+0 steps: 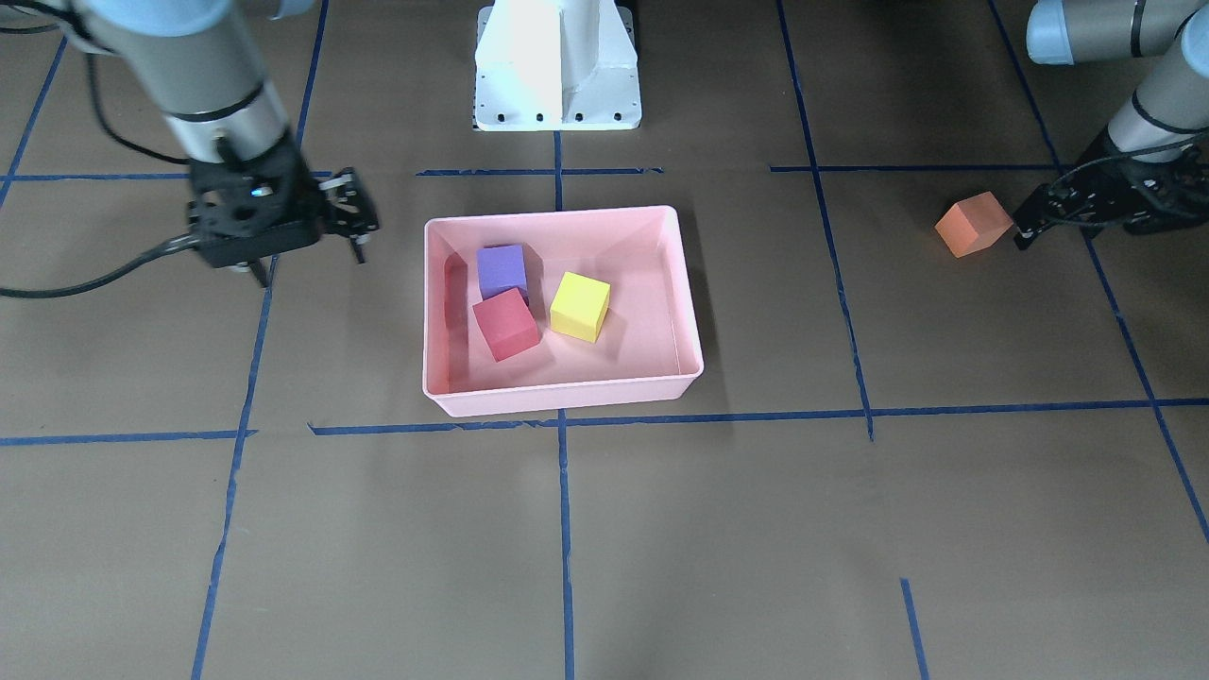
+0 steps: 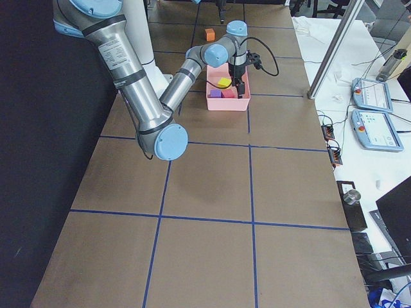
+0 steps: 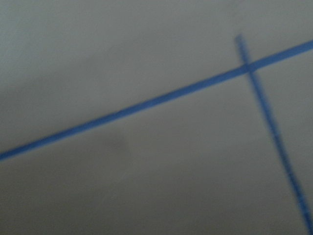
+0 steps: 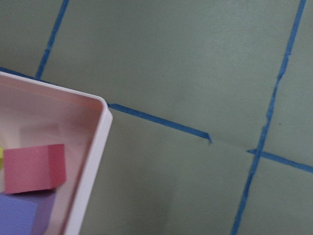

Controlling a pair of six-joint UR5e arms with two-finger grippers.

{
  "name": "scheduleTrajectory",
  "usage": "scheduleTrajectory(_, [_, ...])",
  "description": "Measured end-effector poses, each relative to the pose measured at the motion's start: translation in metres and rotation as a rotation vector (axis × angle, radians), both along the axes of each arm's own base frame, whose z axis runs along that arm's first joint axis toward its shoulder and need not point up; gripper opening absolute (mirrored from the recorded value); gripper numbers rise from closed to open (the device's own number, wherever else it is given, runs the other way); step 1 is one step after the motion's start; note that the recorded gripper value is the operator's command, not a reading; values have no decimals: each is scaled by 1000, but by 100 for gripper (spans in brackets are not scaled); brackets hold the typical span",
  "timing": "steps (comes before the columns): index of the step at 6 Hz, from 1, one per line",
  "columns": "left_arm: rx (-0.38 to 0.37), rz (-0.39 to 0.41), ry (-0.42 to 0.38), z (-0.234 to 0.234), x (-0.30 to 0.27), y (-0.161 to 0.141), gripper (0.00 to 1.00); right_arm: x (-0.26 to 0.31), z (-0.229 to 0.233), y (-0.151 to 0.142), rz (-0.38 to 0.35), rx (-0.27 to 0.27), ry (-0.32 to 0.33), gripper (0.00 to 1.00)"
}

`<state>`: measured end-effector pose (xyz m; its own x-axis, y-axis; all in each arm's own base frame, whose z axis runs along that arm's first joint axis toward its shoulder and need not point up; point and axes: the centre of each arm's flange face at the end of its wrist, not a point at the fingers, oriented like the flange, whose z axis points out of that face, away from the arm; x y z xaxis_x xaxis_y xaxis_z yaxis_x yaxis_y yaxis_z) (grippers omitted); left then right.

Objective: Place blocks into pink bin with both arms
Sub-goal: 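Withdraw the right gripper while the left gripper grasps the orange cube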

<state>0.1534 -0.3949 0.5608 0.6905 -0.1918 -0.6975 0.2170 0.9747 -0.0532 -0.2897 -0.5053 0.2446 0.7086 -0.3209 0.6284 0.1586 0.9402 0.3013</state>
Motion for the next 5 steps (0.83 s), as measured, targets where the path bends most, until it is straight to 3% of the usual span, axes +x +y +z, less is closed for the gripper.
scheduleTrajectory(3, [-97,-9,36,10,46,37,100,109,81,-16,-126,91,49,100])
scheduleTrajectory(5, [-127,38,16,27,67,49,100,130,102,-13,-148,98,59,100])
